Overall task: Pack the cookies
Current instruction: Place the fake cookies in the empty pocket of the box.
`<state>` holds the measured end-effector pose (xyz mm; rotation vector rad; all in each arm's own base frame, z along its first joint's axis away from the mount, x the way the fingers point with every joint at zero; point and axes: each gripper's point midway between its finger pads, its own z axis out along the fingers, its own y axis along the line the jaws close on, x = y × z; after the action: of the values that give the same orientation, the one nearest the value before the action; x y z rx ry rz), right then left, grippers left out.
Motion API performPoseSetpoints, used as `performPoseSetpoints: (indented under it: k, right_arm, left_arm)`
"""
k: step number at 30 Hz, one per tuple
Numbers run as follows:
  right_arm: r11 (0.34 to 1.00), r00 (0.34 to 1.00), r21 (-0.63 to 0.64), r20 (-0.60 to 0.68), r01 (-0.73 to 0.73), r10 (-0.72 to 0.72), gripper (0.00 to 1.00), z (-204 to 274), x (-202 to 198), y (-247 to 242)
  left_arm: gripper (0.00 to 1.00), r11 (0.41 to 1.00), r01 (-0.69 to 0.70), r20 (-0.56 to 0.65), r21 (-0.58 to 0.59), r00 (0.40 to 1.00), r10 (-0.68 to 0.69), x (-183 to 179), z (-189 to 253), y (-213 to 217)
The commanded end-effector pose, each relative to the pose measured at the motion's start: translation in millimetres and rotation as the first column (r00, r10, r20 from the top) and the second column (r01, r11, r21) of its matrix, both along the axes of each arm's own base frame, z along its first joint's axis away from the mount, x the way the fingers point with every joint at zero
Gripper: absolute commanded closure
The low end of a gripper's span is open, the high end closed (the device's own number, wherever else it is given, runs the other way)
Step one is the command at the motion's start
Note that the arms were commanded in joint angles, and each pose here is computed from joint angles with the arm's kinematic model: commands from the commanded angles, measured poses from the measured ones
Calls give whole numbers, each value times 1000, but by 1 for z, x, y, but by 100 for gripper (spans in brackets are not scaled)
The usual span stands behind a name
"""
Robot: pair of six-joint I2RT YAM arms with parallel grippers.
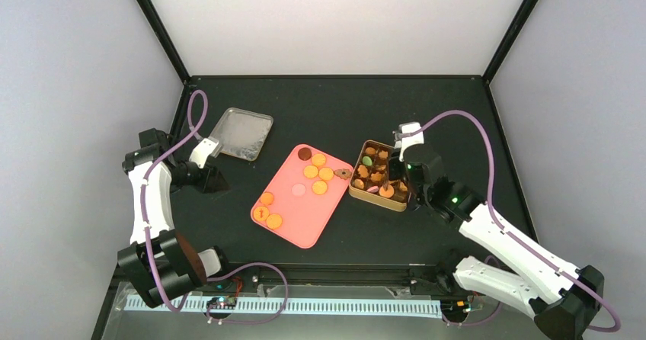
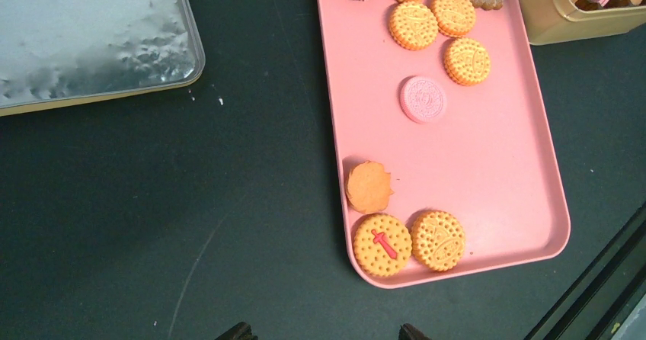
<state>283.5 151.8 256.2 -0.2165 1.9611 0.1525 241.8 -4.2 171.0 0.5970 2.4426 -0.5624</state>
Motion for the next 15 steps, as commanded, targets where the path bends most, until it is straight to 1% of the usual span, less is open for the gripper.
performPoseSetpoints:
  k: [1,8,15]
  right_arm:
    - [1000,1000,-4,1,27,-27,70,-10,2,-5]
    - [1000,999,4,-45,20,-20,71,-26,3,0]
    - [997,1000,71,6,-3,2,77,-3,-3,1]
  left_arm:
    - [50,1000,13,41,-11,999,-12,2,15,-2]
    - [49,1000,14,37,-13,999,-13,1,14,-2]
    - [50,1000,13,32,-6,999,-13,0,12,-1]
